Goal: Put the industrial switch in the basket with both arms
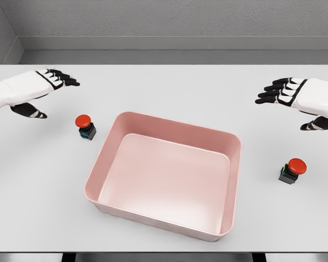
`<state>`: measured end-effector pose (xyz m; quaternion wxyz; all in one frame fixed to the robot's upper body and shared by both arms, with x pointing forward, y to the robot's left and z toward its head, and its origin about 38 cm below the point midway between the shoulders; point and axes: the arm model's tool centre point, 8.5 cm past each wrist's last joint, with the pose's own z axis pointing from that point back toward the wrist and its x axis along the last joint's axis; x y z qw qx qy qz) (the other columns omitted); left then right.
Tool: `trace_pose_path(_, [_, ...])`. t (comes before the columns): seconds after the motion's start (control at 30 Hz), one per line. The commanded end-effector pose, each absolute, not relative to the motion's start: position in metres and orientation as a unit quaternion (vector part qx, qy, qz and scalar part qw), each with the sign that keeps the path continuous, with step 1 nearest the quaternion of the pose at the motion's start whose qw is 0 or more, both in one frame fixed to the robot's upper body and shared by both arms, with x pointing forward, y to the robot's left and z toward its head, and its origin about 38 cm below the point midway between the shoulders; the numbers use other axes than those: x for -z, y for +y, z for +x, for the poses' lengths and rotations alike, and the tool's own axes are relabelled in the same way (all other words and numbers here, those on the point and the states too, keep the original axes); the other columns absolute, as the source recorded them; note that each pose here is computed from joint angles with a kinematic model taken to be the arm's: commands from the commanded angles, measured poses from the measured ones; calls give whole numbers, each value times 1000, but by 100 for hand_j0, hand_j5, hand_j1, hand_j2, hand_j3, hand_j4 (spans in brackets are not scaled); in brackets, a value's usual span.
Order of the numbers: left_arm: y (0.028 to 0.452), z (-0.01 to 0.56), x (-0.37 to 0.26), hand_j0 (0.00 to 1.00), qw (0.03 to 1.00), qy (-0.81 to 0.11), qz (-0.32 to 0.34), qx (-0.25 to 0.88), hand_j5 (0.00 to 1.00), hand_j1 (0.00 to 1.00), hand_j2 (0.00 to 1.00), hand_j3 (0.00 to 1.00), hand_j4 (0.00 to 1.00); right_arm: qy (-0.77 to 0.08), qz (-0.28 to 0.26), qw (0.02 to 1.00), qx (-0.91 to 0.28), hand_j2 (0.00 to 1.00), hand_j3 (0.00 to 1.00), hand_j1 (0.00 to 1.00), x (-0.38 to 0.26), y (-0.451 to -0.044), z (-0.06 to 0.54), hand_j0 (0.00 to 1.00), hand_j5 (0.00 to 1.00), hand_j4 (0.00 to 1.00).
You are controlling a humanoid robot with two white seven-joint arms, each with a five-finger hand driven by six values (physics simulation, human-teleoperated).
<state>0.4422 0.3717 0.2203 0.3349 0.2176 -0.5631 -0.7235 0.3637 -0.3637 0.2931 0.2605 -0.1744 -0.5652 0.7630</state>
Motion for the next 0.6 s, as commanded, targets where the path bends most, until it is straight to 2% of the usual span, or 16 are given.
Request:
trace_pose_path(0.0, [372,442,-222,100,335,-565,217,722,100,100,100,100,100,-565,-176,262,-763,100,100,100,-293,-365,364,100,100,100])
trace_pose_path(0.1, [372,440,-219,100,337,-564,214,722,100,100,100,100,100,-566,-174,260,-762,100,100,100,-292,-363,364,100,100,100])
trace_pose_path(0.27, [373,437,-211,100,343,-561,209,724,100,100,100,100,100,-499,-217,288,-788,100,100,100,-274,-404,371,100,100,100])
trace_pose_path(0.57, [373,437,-195,100,355,-553,199,727,100,100,100,100,100,-452,-162,324,-815,100,100,100,-215,-411,354,100,100,100])
